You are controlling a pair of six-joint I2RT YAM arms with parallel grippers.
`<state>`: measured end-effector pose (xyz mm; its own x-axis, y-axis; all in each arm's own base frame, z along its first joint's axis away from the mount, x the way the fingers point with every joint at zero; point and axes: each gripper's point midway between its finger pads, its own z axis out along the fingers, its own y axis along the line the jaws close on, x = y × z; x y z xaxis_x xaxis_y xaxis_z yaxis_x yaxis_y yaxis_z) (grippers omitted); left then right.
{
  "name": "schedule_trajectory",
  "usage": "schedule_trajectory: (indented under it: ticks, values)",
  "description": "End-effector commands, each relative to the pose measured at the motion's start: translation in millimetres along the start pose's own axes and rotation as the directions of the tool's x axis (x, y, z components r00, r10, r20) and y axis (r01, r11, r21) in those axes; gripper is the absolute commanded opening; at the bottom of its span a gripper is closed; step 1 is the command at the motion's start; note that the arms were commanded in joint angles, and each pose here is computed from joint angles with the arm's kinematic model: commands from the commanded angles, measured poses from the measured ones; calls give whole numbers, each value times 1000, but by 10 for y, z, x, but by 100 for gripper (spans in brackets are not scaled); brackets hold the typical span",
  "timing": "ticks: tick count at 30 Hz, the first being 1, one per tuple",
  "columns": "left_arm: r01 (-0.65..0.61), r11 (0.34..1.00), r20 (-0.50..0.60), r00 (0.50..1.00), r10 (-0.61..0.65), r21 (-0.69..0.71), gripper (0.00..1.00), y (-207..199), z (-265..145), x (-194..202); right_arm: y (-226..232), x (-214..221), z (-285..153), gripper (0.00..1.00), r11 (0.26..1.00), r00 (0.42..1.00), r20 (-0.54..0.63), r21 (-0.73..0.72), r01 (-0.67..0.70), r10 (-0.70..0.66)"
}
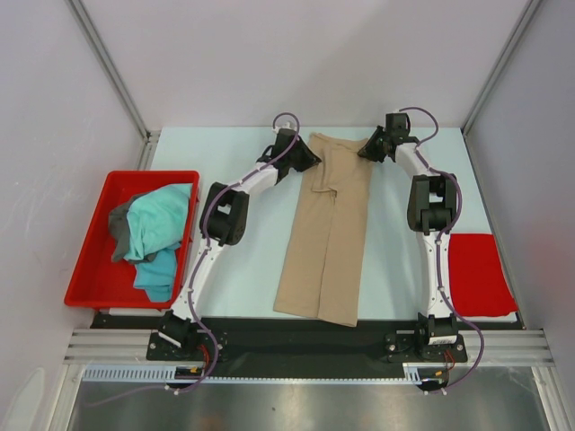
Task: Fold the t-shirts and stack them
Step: Fold the tshirt
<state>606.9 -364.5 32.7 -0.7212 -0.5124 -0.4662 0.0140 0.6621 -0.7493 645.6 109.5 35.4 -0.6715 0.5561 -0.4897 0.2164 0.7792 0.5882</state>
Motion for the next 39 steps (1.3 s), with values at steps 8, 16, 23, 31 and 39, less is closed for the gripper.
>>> schedule_trajectory:
  ticks: [8,16,23,31,39]
  values:
    - [-154,988,184,971,151,3,0,-513,-473,-504,-122,51,106,19,1000,1000,-16,10,9,-9]
    - [-207,978,199,958,205,-12,0,-619,-539,-559,-125,39,110,19,1000,1000,-13,13,13,-12]
    - [-175,977,172,966,194,-121,3,-361,-544,-492,-150,64,112,19,1000,1000,-20,21,13,-13]
    - [-184,965,183,959,218,-189,1,-256,-605,-552,-173,82,118,19,999,1000,-23,33,14,-13]
    - [-278,935,162,935,316,-220,47,-466,-846,-715,-39,-32,21,22,999,999,-14,18,40,-40]
